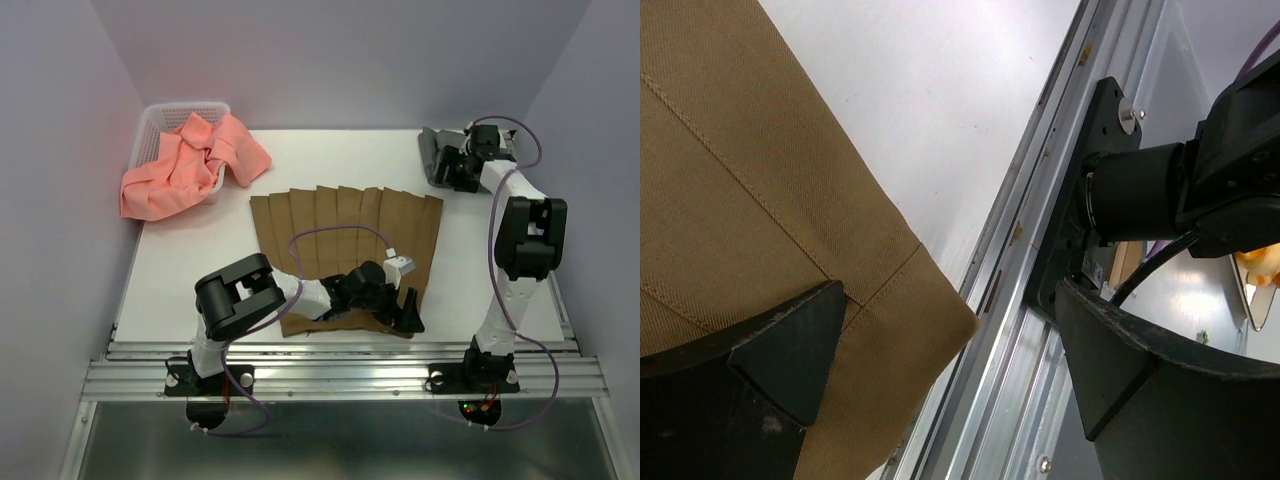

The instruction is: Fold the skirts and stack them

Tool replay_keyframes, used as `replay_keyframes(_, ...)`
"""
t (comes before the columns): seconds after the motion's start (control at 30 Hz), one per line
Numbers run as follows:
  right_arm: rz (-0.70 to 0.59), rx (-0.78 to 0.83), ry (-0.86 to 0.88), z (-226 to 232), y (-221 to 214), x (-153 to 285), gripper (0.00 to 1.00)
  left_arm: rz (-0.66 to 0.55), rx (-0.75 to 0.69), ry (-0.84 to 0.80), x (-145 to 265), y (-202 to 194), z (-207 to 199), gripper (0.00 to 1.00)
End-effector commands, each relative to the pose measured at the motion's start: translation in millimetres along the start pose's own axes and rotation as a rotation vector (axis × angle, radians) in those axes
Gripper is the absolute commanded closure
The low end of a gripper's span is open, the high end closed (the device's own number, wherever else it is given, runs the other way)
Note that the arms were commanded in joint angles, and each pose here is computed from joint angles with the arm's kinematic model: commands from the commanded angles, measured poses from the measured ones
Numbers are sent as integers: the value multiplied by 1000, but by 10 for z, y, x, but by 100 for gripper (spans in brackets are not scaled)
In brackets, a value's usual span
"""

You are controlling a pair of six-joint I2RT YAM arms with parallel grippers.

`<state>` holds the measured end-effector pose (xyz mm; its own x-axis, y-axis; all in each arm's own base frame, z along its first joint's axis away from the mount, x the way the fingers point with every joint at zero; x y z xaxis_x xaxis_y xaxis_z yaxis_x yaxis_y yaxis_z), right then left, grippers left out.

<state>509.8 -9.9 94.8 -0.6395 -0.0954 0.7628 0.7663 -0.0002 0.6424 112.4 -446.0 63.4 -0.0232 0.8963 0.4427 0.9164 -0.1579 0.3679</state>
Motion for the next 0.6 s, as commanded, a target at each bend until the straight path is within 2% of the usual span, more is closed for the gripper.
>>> replay_keyframes(0.0, -128, -13, 57, 170, 274, 696, 19, 168, 80, 188, 95, -510, 454, 1)
replay_keyframes(0.03, -127, -15, 116, 268, 220, 754, 0, 165, 81, 185, 94, -504, 436, 1)
replay_keyframes(0.23, -144, -47, 406, 760, -132, 955, 0, 149, 67, 176, 61, -462, 377, 1)
replay_keyframes(0.4, -82, -54, 467, 882, -350, 776, 0, 142, 72, 177, 75, -459, 354, 1)
replay_keyframes(0.57, -4, -107, 428, 806, -500, 428, 0, 130, 74, 197, 108, -448, 370, 1)
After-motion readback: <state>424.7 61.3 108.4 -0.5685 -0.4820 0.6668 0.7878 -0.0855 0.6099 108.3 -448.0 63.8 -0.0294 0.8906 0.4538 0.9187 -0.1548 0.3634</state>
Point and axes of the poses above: each gripper's point midway between its finger pads, its own x axis back along the fingers, its own z axis along the line the jaws close on, y = z × x, the point moved 3 cm from there along x, back along the fingers, and after that the axes turned 15 degrees about x, right-handed, at the moved point
